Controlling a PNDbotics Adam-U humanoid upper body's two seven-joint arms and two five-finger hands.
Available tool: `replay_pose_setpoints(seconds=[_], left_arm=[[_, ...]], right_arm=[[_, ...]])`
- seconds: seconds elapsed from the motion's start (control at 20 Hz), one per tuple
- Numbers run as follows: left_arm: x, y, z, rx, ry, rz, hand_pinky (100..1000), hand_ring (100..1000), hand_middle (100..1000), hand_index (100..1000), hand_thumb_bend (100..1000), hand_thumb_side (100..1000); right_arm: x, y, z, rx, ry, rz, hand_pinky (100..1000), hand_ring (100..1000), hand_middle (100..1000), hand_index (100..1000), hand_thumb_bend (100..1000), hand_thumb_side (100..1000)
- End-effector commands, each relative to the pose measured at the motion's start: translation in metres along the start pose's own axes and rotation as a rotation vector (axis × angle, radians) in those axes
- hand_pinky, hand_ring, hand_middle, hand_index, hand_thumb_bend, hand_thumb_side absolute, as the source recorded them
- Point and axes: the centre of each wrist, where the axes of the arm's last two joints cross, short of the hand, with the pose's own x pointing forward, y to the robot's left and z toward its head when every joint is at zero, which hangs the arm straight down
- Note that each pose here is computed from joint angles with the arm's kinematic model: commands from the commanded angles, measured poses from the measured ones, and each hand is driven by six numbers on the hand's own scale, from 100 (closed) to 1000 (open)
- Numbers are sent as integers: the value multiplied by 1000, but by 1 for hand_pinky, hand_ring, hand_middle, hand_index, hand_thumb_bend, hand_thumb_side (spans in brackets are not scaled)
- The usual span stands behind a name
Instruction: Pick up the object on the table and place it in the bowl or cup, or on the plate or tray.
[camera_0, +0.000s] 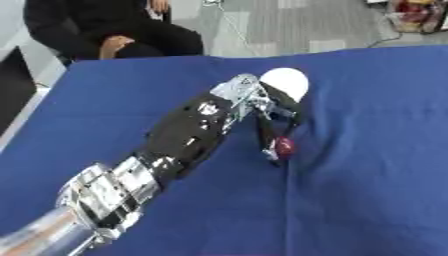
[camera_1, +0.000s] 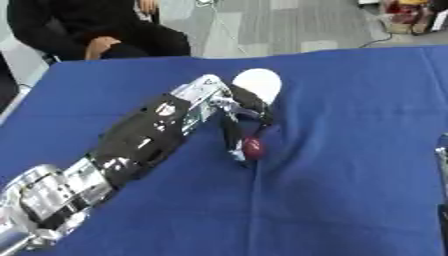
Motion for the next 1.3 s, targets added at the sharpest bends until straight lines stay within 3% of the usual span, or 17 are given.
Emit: replay_pose_setpoints(seconds=[0.05, 0.35, 0.7, 0.75, 1.0, 1.1, 1.3], left_arm=[[-1, 9, 3, -60, -67, -82, 100, 193, 345, 649, 567, 496], [-1, 8, 2, -64, -58, -104, 100, 179, 326, 579, 555, 407], [-2, 6, 1, -65, -53, -112, 100, 156, 304, 483, 543, 393], [-2, 6, 1, -62, -53, -110, 100, 151, 298, 439, 517, 396], [-3, 5, 1, -39, -56, -87, 100, 131, 285, 416, 476, 373], [-4, 3, 1, -34, -62, -74, 100, 124, 286, 402, 412, 361], [-4, 2, 1, -12, -75, -47, 100, 100, 252, 370, 396, 369]], right_arm=[[5, 2, -8, 4, -35, -11, 376, 506, 589, 687, 100, 1000], [5, 1, -8, 5, -34, -10, 376, 505, 589, 687, 100, 1000], [5, 1, -8, 5, -34, -9, 376, 505, 589, 687, 100, 1000], [5, 1, -8, 5, -34, -9, 376, 505, 589, 687, 100, 1000], [5, 1, -8, 5, -34, -9, 377, 506, 589, 687, 100, 1000], [5, 1, -8, 5, -34, -9, 376, 505, 589, 687, 100, 1000], [5, 1, -8, 5, -33, -7, 376, 506, 589, 687, 100, 1000]])
